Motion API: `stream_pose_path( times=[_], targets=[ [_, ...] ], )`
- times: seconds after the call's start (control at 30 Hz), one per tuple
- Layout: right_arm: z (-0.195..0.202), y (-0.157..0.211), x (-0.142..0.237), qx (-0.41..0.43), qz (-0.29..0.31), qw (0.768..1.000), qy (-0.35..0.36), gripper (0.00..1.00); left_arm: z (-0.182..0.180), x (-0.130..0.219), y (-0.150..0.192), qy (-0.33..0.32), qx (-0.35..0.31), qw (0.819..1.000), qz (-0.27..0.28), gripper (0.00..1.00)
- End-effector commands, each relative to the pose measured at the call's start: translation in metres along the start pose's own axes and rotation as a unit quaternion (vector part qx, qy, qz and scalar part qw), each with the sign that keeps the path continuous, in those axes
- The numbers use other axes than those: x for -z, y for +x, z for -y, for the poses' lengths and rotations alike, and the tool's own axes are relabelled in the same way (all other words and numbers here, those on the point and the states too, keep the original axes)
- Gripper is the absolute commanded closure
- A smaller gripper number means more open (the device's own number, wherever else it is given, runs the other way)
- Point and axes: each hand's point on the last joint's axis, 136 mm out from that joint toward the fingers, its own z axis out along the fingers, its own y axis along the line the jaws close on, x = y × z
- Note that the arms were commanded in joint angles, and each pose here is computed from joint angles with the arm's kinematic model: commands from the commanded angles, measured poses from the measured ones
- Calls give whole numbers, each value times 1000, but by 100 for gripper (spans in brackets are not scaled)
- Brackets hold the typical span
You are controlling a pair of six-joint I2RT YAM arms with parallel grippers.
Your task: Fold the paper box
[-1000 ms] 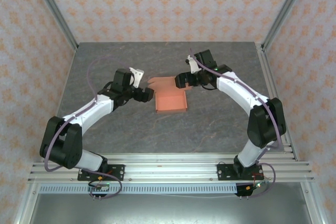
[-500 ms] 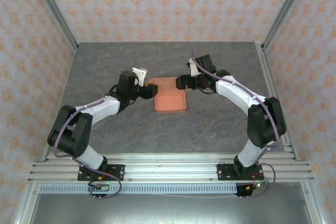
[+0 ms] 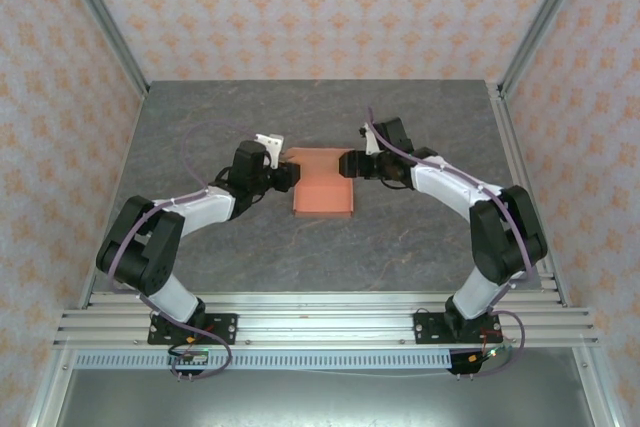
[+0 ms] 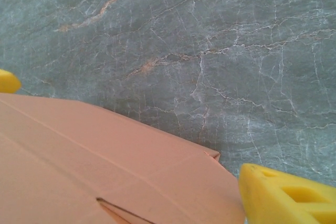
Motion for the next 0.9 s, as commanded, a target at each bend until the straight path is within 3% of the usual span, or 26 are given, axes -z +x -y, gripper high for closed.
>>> stream_pose_path(
  times=[0.0, 0.37, 0.57, 0.87],
  targets=[
    [-12, -21, 11, -6, 60, 998, -27, 34, -3, -5, -6, -10, 17, 999, 28, 62],
    [-8, -23, 14, -25, 121, 992, -14, 54, 11, -13, -5, -4, 32, 999, 41, 82],
    [-13, -19, 12, -21, 133, 991, 4, 71, 18, -16, -5, -10, 32, 998, 45, 92],
    [-7, -5, 0, -27, 146, 989, 23, 83, 19, -18, 2, -21, 37, 998, 49, 97]
  ],
)
